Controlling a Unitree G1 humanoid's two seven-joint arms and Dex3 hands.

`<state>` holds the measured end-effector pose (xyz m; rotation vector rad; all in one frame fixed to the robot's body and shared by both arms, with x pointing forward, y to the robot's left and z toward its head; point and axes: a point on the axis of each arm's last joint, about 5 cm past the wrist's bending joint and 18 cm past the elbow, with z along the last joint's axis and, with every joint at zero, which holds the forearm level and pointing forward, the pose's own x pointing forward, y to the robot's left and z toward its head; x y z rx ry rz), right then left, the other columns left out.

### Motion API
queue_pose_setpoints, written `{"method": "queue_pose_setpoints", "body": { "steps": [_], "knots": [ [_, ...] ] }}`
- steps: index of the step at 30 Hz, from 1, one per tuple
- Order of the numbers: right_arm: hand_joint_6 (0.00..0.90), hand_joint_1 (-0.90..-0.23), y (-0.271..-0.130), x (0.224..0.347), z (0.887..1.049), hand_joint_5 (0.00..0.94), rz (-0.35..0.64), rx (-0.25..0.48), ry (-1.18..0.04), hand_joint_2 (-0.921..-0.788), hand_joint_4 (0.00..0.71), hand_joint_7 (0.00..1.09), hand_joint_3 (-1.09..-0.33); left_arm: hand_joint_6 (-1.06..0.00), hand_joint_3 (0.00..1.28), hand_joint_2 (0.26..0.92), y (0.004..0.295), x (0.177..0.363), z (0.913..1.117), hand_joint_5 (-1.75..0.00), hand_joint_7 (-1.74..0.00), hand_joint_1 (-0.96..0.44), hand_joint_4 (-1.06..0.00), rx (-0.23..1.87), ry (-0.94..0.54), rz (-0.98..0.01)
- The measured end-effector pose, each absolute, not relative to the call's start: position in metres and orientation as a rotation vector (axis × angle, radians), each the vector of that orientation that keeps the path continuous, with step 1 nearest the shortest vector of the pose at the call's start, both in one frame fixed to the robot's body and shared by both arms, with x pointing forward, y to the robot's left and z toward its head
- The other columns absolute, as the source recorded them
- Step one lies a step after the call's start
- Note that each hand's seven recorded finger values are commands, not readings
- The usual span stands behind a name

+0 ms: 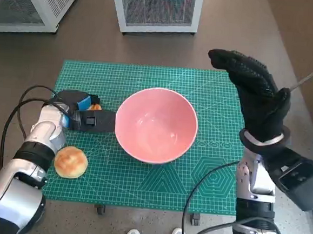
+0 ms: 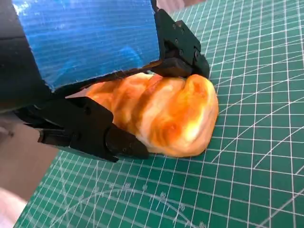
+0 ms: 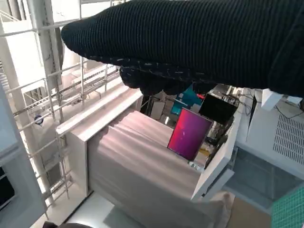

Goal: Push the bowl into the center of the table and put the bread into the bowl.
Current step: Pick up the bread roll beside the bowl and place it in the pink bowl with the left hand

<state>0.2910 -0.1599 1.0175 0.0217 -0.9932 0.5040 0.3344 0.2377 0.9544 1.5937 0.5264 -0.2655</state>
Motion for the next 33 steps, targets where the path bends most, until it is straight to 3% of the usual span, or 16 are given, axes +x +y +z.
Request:
{"method": "queue_pose_setpoints", "body": {
  "steps": [17, 24, 33],
  "knots": [
    [0.294, -0.638, -0.16, 0.29, 1.016, 0.001, 0.502, 0.029, -0.992, -0.921, 0.213, 0.02, -0.661, -0.54, 0.16, 0.921, 0.244, 0.335, 0.957, -1.37, -1.18, 0.0, -0.57, 1.605, 0.493, -0.275],
    [0.293, -0.637, -0.161, 0.289, 1.015, 0.0, 0.503, 0.033, -0.985, -0.921, 0.212, 0.02, -0.662, -0.59, 0.11, 0.92, 0.242, 0.338, 0.981, -1.23, -1.21, 0.0, -0.62, 1.562, 0.42, -0.278],
    [0.291, -0.637, -0.16, 0.289, 1.015, 0.0, 0.505, 0.032, -0.989, -0.921, 0.211, 0.02, -0.661, -0.61, 0.09, 0.92, 0.229, 0.331, 1.019, -1.17, -1.21, 0.0, -0.67, 1.477, 0.155, -0.215]
  ]
}}
